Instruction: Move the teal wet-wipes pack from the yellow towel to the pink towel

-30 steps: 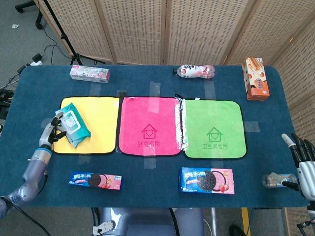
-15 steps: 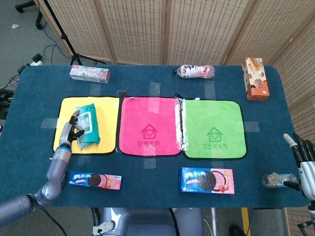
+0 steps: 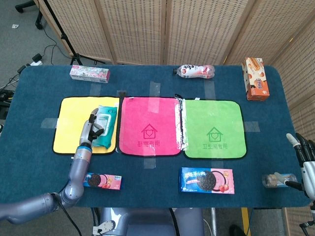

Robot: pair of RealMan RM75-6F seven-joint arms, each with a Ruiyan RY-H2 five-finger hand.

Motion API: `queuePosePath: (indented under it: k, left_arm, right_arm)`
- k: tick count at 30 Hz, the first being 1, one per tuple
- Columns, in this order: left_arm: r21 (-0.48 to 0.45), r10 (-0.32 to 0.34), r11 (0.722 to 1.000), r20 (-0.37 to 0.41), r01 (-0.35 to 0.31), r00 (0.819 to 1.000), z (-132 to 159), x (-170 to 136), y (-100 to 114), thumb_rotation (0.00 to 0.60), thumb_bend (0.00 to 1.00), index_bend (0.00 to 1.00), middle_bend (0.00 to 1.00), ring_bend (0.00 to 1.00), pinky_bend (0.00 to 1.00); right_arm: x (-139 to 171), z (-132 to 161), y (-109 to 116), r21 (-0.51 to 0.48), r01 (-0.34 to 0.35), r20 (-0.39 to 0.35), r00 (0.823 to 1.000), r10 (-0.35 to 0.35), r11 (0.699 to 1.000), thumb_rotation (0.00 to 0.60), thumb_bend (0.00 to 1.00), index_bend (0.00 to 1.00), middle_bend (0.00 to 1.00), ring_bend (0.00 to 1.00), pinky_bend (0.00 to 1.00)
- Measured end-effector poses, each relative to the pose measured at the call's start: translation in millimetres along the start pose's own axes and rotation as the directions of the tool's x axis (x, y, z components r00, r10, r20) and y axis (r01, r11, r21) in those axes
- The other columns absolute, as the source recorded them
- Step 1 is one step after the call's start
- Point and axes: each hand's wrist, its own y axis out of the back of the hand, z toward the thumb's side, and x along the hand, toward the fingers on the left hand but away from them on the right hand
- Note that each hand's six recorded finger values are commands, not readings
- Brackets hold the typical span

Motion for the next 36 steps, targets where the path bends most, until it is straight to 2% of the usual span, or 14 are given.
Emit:
queuePosePath:
  k: [14, 30, 36]
  left_arm:
    - [0.077, -0.082, 0.994, 0.005, 0.082, 0.997, 17.4, -4.0, -58.3, 0.600, 1.00, 0.00, 0.00, 0.00, 0.00]
    - [0.232, -0.154, 0.964, 0.080, 0.132, 0.985, 36.1, -7.6, -123.6, 0.600, 1.00, 0.00, 0.00, 0.00, 0.00]
    - [0.234, -0.175, 0.961, 0.105, 0.147, 0.979, 44.9, -10.4, -141.4, 0.600, 1.00, 0.00, 0.00, 0.00, 0.00]
  right_arm:
    - [-0.7, -1.3, -1.4, 0.001, -0.009, 0.006, 1.000, 0.009, 1.000, 0.600, 0.00, 0.00, 0.00, 0.00, 0.00]
    - [-3.8, -7.0, -1.4, -0.012, -0.015, 0.026, 1.000, 0.015, 1.000, 0.600, 0.00, 0.00, 0.00, 0.00, 0.00]
    - [-4.3, -8.9, -0.2, -0.018, -0.015, 0.031, 0.999, 0.015, 1.000, 0.600, 0.00, 0.00, 0.00, 0.00, 0.00]
